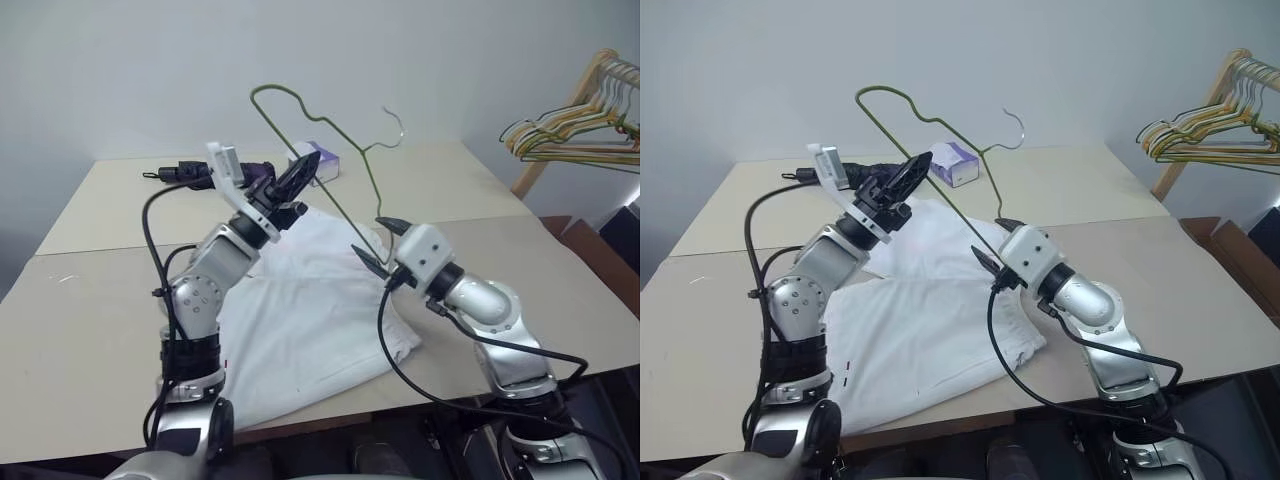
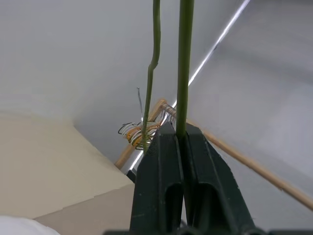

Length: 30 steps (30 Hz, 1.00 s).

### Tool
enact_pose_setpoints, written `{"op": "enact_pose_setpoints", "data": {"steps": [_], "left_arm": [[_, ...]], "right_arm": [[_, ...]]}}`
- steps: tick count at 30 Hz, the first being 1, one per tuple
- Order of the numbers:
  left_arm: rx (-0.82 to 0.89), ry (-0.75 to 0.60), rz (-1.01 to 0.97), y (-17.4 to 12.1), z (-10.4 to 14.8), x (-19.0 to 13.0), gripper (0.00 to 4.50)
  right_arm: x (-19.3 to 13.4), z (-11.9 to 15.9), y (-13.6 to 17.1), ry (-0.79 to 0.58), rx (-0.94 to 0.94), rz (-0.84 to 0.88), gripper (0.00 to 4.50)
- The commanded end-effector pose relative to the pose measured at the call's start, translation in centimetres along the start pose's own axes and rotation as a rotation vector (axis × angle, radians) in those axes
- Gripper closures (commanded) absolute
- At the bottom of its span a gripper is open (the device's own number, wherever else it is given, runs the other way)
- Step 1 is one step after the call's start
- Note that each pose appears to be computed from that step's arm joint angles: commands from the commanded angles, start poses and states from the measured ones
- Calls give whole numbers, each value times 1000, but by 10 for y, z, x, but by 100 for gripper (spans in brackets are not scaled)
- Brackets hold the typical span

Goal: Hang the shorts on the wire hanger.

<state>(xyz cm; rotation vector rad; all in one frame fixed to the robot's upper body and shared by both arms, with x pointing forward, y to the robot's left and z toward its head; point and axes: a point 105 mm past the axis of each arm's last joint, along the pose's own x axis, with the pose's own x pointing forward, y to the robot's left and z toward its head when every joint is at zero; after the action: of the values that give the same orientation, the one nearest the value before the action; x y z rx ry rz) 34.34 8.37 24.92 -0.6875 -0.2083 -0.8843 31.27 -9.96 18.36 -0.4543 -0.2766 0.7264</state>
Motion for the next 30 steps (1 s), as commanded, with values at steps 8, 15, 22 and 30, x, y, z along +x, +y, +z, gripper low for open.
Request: {"op": "enact_pose_setpoints", "data": {"steps": [8, 15, 22, 30], "left_arm": [[175, 22, -431, -26, 44, -28, 450], [169, 38, -708, -45, 60, -46, 450], [183, 29, -706, -45, 56, -36, 450], [152, -21, -694, -46, 56, -40, 450]], "right_arm": [[-53, 10, -33, 21, 445, 292, 132], [-57, -3, -28, 92, 854, 605, 132], [-34, 20, -17, 51, 829, 751, 132], [-15, 21, -2, 112, 755, 773, 132]]}}
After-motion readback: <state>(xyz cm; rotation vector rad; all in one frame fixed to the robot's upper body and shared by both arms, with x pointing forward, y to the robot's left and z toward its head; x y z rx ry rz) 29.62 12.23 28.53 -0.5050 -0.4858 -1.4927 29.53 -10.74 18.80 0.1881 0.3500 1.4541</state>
